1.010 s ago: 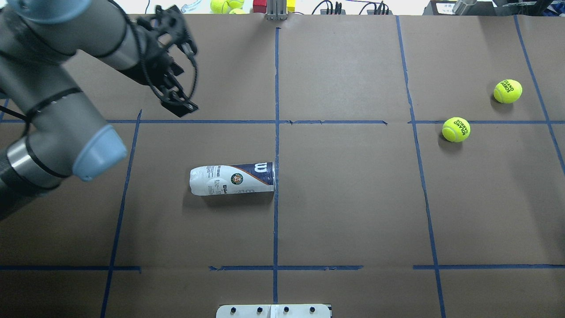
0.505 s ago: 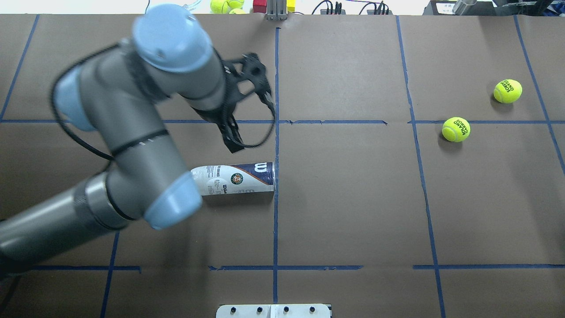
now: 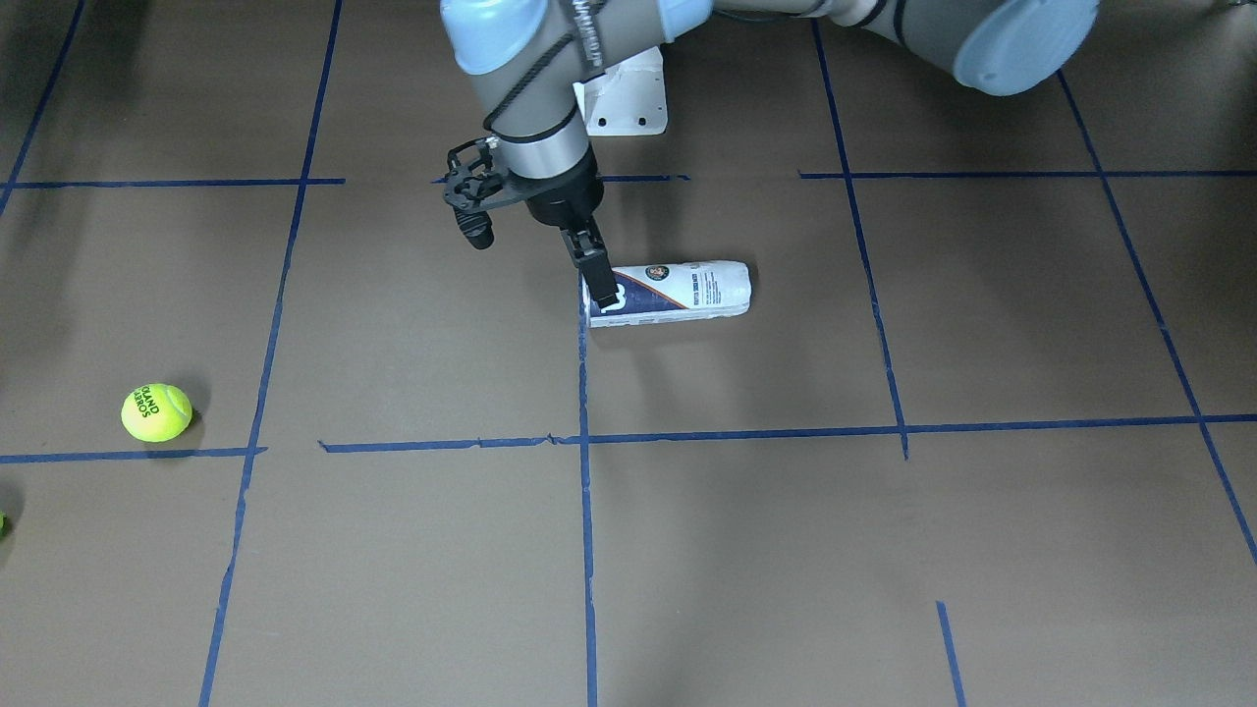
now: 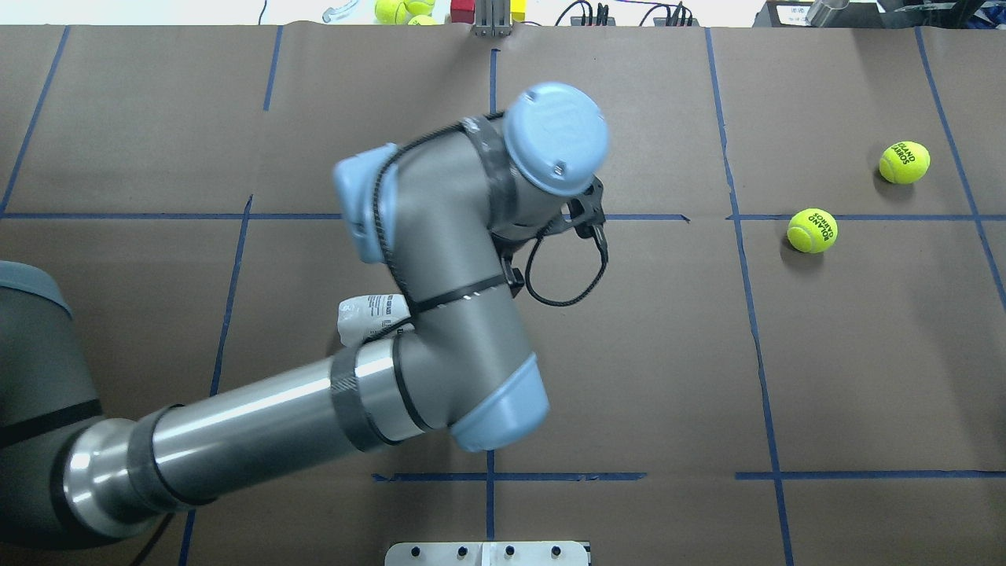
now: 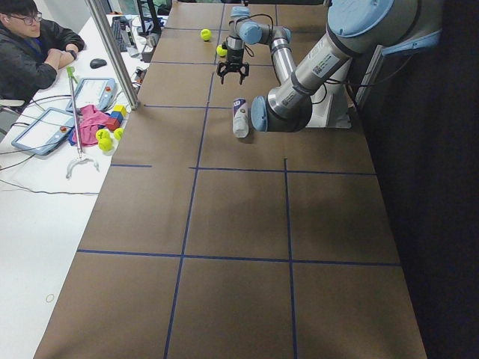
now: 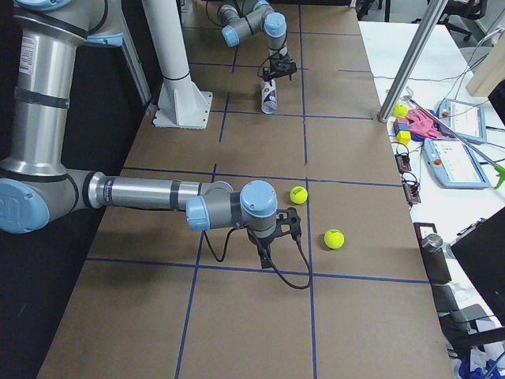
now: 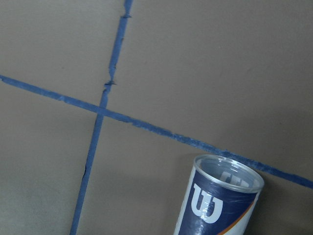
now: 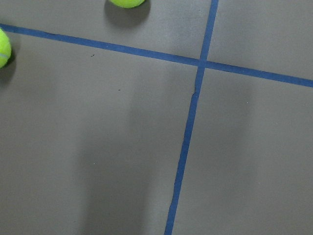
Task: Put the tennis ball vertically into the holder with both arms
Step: 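Lower the left gripper over the can's open end and grasp it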
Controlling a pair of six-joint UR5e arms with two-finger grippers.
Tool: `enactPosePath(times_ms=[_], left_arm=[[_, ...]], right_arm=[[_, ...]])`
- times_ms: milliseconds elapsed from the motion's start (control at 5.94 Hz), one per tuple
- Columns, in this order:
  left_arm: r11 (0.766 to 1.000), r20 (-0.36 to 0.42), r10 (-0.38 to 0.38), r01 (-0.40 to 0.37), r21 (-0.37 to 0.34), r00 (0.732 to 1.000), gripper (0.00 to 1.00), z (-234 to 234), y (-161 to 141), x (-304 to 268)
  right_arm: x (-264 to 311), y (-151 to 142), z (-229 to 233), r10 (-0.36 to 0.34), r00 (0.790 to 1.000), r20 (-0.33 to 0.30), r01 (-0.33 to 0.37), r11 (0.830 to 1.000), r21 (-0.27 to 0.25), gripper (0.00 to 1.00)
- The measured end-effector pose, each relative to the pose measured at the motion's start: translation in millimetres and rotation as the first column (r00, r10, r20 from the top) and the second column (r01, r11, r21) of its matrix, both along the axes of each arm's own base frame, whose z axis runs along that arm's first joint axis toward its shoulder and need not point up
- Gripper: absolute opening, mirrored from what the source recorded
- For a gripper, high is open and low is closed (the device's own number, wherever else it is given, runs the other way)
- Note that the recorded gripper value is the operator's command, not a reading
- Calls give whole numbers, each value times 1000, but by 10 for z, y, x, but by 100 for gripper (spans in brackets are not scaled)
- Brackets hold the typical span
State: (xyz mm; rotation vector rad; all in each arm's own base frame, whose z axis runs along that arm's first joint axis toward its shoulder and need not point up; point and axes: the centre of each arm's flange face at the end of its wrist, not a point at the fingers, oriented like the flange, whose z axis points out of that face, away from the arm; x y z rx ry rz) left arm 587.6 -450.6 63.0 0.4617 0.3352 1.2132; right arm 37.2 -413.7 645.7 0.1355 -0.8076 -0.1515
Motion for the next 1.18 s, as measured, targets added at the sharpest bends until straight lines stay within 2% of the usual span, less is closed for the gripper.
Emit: enactPosePath(times_ms=[337,673,1178], left_arm=[[998,84,60,-62,23,995,100,164,15,177],[994,119,104,-106,11,987,100,322,159,378],[992,143,122,-122,-7,982,100,608,245,571]], right_arm=[[-3,4,51,-1,1000,1,1,1000,-9,100],[-5,8,73,-1,1000,4,1,1000,-14,100],[-8,21,124,-2,1000,9,2,1000,-25,100]])
